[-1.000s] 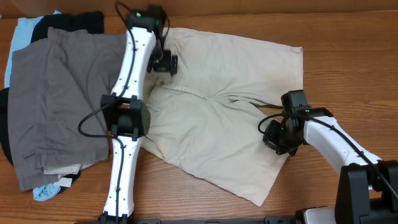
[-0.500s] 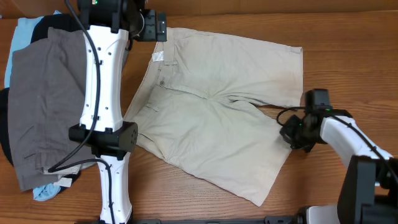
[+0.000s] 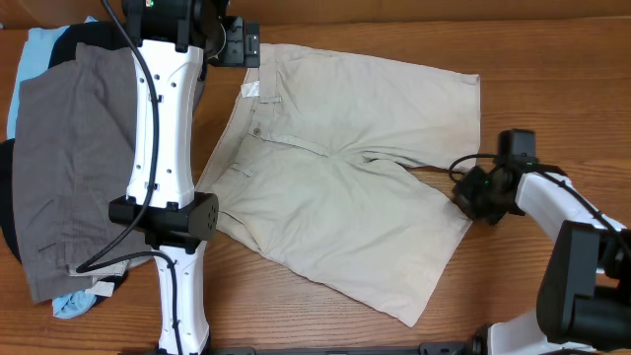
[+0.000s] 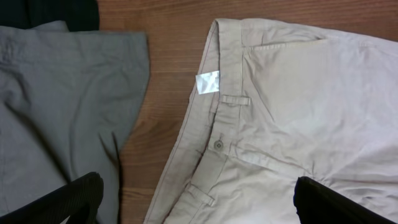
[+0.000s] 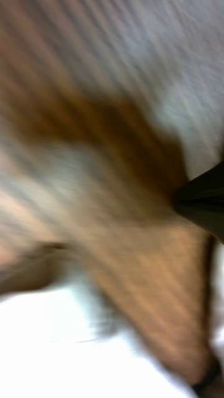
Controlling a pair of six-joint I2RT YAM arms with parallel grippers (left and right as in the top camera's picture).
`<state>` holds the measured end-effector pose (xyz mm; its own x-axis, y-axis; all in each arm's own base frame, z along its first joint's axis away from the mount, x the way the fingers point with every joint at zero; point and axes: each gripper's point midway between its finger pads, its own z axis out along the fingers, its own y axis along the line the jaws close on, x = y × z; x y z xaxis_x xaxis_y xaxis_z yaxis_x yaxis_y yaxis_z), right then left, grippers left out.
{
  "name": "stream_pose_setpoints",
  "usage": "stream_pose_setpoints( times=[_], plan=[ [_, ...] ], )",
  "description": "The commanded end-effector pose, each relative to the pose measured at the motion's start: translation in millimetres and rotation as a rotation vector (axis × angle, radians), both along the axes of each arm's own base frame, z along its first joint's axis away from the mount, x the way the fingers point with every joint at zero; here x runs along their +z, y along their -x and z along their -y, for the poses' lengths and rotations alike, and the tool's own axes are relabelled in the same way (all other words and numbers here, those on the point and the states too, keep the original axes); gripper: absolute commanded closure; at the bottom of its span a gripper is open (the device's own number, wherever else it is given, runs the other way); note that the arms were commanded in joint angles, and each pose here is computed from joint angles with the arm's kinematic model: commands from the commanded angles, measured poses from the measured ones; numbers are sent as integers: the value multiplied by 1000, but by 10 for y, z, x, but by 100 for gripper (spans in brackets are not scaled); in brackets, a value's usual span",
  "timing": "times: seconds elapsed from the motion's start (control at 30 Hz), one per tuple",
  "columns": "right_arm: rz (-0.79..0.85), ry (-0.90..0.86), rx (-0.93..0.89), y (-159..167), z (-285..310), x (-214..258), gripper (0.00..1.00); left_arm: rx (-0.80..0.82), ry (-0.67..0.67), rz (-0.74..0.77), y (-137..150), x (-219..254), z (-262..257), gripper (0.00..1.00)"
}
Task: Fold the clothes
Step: 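Grasp the right leg hem with the right gripper and pull it right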
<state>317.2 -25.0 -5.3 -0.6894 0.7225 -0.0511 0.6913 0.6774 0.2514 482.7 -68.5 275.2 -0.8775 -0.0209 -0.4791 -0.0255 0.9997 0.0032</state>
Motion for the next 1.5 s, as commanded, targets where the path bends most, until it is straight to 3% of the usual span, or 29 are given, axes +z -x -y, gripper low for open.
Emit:
stream_pose_setpoints(
  times=[0.0,0.2,0.27,0.37,0.43,0.53,0.7,0.77,0.93,1.47],
  plan=[
    [-142,149,-109,281,440,-358,96,-1,-23,27,-23,68,-58,0],
    [13,129,-54,-160,515,-175,96,-1,-21,35,-46,70,-52,0],
    [43,70,13,-246,402,-101,84,-1,-21,33,-44,68,-54,0],
    [46,-60,125,-253,153,41,59,0,-22,33,-44,68,-63,0],
    [3,-147,183,-137,-5,130,53,-3,-23,32,-44,67,-65,0],
    [-97,-205,225,136,-116,156,51,-3,-24,33,-44,67,-65,0],
    [-209,-215,249,453,-167,84,52,-3,-24,29,-36,63,-65,0],
    [-214,-218,251,485,-182,55,58,-3,-24,29,-36,63,-65,0],
    [-181,-204,252,432,-166,-2,96,-3,-25,30,-37,64,-65,0],
    [51,125,110,-242,711,5,96,-7,-17,28,-35,62,-47,0]
  ],
)
